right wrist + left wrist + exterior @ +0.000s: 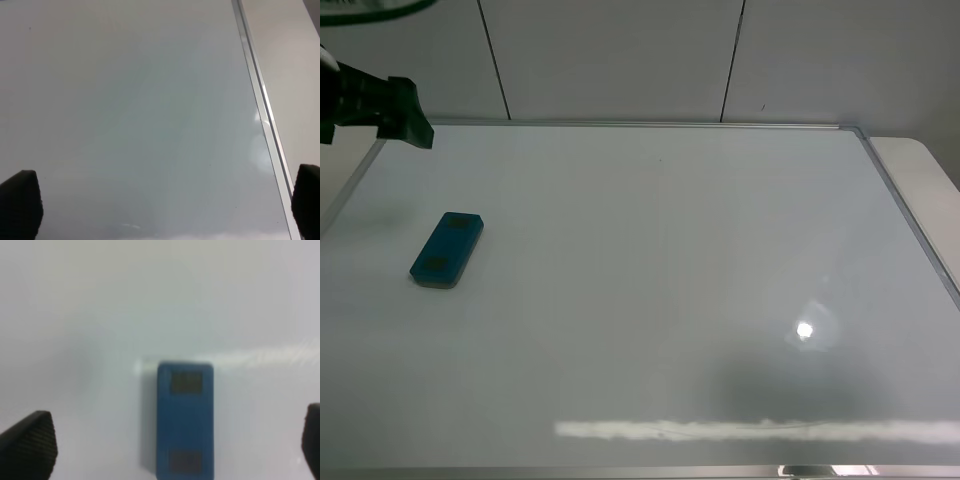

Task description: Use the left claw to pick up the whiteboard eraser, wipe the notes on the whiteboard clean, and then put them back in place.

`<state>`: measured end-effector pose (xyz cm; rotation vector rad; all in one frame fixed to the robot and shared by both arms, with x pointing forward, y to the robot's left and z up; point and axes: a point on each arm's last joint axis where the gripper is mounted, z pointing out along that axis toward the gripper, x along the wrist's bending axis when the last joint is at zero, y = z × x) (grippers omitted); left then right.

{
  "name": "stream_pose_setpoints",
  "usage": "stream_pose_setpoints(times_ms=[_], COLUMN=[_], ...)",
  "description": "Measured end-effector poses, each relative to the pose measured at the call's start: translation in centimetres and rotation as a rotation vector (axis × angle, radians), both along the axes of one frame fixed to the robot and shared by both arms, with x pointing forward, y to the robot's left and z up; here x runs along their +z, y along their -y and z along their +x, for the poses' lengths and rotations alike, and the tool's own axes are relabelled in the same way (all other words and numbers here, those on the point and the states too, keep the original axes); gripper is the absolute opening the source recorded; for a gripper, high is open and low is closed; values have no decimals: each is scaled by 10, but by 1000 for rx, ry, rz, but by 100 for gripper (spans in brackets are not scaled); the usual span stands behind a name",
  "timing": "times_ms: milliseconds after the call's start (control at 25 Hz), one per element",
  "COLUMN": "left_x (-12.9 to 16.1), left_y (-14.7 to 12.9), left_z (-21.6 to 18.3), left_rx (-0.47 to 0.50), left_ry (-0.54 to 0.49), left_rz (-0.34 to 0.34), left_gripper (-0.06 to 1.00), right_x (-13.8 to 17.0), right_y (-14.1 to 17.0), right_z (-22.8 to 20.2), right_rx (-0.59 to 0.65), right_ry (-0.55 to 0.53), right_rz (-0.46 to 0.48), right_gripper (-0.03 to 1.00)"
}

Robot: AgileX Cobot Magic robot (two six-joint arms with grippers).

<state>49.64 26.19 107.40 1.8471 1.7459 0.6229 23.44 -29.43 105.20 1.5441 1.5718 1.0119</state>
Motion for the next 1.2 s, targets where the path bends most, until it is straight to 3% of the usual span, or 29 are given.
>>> stream_pose_setpoints(times_ms=[320,640,800,960,1200], left_x=[82,117,112,96,74], left_y=[-20,-44,-54,-64,-66], left_z=[-94,-203,-240,-268,-292], left_rx=[9,48,83,137,150], left_ry=[318,615,627,526,539], left_rz=[-7,6,29,65,26], left_gripper=[99,99,99,99,99], right_x=[0,0,0,0,0], right_y=[0,0,0,0,0], right_z=[0,0,0,0,0], right_rx=[0,0,0,0,0], right_ry=[0,0,0,0,0], right_rz=[0,0,0,0,0], right_gripper=[99,99,99,99,99])
